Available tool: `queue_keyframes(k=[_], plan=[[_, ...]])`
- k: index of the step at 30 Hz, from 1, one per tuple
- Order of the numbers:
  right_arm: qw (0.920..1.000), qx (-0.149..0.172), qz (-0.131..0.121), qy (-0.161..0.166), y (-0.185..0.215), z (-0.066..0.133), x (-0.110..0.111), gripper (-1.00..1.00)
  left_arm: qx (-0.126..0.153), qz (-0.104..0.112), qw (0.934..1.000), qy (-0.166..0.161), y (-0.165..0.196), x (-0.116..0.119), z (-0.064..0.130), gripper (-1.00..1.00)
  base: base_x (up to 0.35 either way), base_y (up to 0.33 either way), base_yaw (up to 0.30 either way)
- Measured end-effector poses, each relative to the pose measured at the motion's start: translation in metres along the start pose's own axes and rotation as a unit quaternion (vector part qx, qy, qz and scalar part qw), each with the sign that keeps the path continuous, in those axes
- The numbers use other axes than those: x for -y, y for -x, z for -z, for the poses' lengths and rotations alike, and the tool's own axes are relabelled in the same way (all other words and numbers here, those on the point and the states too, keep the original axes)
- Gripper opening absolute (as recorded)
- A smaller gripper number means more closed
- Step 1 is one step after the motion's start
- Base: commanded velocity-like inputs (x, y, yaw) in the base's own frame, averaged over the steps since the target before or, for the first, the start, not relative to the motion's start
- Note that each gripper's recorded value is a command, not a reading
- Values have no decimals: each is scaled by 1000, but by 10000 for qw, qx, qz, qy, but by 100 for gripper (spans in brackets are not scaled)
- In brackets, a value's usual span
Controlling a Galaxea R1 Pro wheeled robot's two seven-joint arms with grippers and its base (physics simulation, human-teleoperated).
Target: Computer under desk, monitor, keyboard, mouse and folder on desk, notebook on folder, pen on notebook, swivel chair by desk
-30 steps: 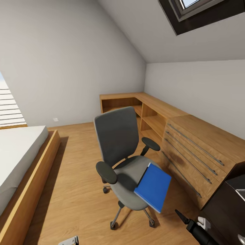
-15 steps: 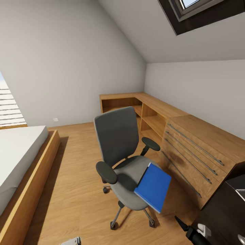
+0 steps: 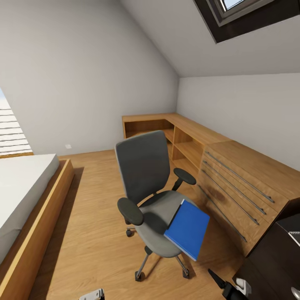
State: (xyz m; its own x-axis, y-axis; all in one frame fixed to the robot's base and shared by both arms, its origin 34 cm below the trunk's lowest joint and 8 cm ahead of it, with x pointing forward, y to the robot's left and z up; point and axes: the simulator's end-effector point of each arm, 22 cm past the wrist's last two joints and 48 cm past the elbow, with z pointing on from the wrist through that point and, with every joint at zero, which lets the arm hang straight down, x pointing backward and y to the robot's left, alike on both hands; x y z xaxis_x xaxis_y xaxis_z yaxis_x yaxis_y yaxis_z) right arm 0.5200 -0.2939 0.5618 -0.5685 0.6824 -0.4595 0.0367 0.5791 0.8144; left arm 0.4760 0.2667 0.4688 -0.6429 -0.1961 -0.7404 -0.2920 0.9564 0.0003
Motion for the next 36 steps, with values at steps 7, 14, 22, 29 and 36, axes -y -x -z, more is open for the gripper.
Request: queue_keyframes(k=[7,14,22,29,36], plan=[[9999,-17,-16,131,-1,3,-4,100,143,30,9999,7,6,-1,0,100,0,0,0],[9995,-15,-12,323,-1,4,-13,100,144,31,9999,4,6,-1,0,100,0,0,0],[9988,-9,-23,490,-2,4,-20,100,144,34,9999,8,6,-1,0,100,0,49,0],[9992,10,-31,392,-1,3,-16,100,144,28,9999,29,7,-3,0,100,0,230,0],[9996,26,-39,289,0,3,-12,100,141,24,9999,33,7,-4,-1,100,0,81,0]])
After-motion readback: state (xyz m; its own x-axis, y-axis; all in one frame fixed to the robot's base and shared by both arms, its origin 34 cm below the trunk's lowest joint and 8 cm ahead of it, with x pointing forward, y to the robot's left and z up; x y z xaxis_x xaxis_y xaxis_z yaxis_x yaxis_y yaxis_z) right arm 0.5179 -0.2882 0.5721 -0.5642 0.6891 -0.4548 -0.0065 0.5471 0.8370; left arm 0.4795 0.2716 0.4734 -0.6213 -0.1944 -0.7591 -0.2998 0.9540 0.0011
